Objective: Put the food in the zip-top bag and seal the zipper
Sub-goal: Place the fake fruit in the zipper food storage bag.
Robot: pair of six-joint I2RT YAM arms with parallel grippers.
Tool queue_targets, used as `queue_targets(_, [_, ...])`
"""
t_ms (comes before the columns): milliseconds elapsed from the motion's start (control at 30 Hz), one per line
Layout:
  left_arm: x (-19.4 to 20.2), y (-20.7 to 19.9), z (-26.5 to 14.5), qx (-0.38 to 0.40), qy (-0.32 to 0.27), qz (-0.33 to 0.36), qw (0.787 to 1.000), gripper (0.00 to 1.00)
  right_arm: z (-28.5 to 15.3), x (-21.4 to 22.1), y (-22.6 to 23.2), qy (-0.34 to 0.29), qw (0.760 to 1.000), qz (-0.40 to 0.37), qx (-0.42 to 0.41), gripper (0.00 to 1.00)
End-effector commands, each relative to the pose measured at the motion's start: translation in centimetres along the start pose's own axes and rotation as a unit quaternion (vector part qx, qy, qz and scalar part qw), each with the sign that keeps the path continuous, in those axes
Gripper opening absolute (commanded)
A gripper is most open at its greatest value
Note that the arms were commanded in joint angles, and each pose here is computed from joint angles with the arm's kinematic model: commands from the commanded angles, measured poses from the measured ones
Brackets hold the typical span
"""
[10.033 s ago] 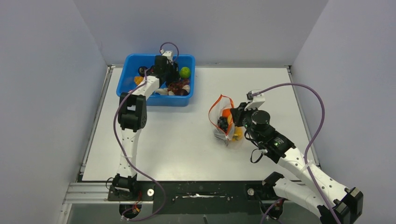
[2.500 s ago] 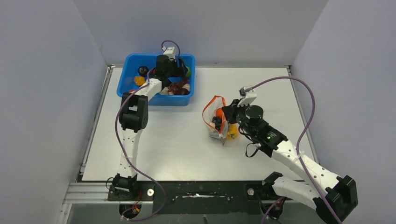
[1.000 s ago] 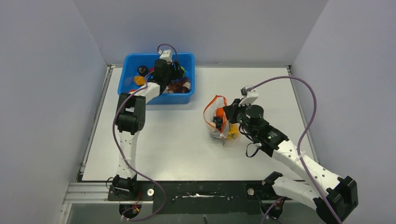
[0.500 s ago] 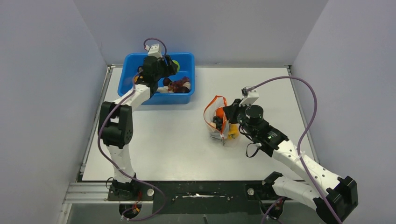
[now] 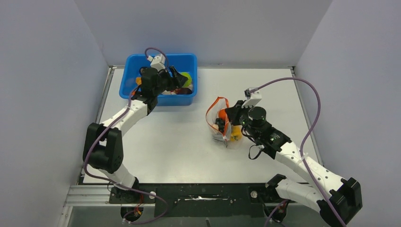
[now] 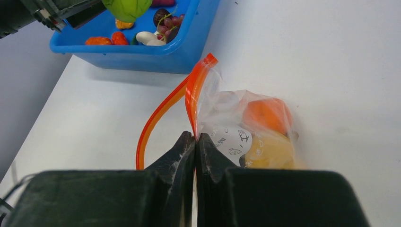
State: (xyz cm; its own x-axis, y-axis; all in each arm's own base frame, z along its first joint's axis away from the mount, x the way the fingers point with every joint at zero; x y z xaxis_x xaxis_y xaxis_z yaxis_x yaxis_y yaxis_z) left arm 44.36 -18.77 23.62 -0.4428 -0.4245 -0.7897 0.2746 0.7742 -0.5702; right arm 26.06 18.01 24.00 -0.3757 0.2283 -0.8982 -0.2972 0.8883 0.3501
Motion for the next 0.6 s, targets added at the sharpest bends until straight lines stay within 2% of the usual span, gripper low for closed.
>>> queue_targets(0, [-1.8,-6.0,-3.0,0.104,-0.022,-0.011,0.994,0.27,0.0,-2.9,1.4,-0.048,0.998,0.019,-0.023,0.00])
queue_targets(133, [-0.8,-9.2,-4.9,0.152,-0.006,-0.011,0.988,0.27,0.1,-2.8,1.4,-0.049,0.998,0.019,-0.021,0.00])
queue_targets(333, [1.5,-13.5,-7.7,0.240,0.052,-0.008,0.969,0.26,0.3,-3.1,1.5,-0.044,0.999,0.018,-0.019,0.00])
queue_targets(567, [4.1,-15.7,-10.0,0.269,0.080,-0.009,0.960,0.26,0.6,-2.9,1.5,-0.044,0.999,0.018,-0.020,0.00])
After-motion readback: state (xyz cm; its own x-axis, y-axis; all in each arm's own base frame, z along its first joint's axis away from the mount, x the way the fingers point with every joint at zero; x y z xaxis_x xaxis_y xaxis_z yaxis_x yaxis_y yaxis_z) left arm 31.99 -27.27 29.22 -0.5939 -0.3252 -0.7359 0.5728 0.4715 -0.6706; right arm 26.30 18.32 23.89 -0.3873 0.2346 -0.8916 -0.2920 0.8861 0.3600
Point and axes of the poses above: each gripper's point midway between its finger pads, its own z axis out along the fingers, its own y axis along the line the jaws close on, x = y × z, the point moved 4 cm from there along -z, back along the fingers, and after that the axes turned 1 degree about -z, right-handed, at the moved point
